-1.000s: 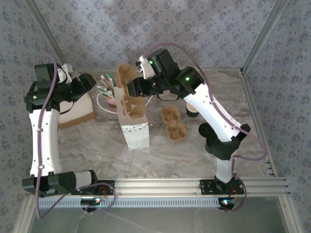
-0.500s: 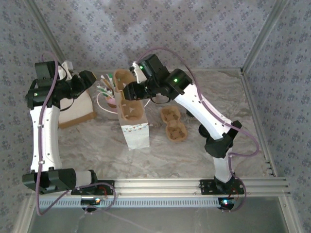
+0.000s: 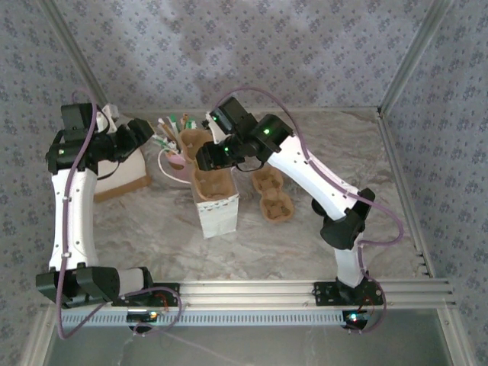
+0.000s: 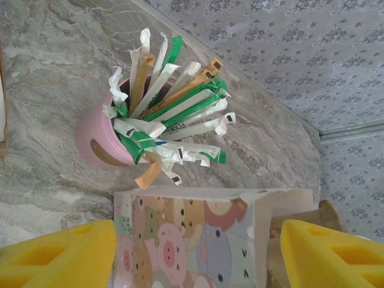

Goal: Pack the takeout coffee

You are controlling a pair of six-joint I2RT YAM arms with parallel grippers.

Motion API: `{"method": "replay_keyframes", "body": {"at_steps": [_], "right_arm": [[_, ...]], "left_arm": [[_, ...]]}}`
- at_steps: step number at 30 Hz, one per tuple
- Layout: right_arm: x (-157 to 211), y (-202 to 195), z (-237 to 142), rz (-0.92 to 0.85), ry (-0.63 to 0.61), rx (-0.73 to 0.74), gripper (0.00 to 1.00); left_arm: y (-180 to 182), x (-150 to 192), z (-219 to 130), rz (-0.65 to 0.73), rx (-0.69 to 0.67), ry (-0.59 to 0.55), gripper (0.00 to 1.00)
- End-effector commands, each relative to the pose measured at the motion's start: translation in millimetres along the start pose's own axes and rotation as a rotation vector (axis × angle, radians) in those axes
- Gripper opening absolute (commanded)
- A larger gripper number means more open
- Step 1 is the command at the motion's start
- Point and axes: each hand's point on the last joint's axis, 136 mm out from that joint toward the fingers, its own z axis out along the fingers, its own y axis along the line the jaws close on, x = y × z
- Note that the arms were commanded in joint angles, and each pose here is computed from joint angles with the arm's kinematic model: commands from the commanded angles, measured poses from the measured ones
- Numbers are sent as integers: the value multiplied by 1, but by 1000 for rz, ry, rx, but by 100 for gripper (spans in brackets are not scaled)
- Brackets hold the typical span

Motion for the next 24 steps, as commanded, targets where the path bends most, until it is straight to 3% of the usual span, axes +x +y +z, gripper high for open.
{"method": "replay_keyframes", "body": {"at_steps": [1,16,24], "right_arm": [[12,4,-17,11,14,5,39],[30,-15,-2,27,83,97,39],[40,-19,5,2,120,162,39]], "left_arm": [[-12,-1,-12,43,50,-29,72],[-10,48,-39,30,97,-12,72],[0,66,-34,14,99,24,72]]}}
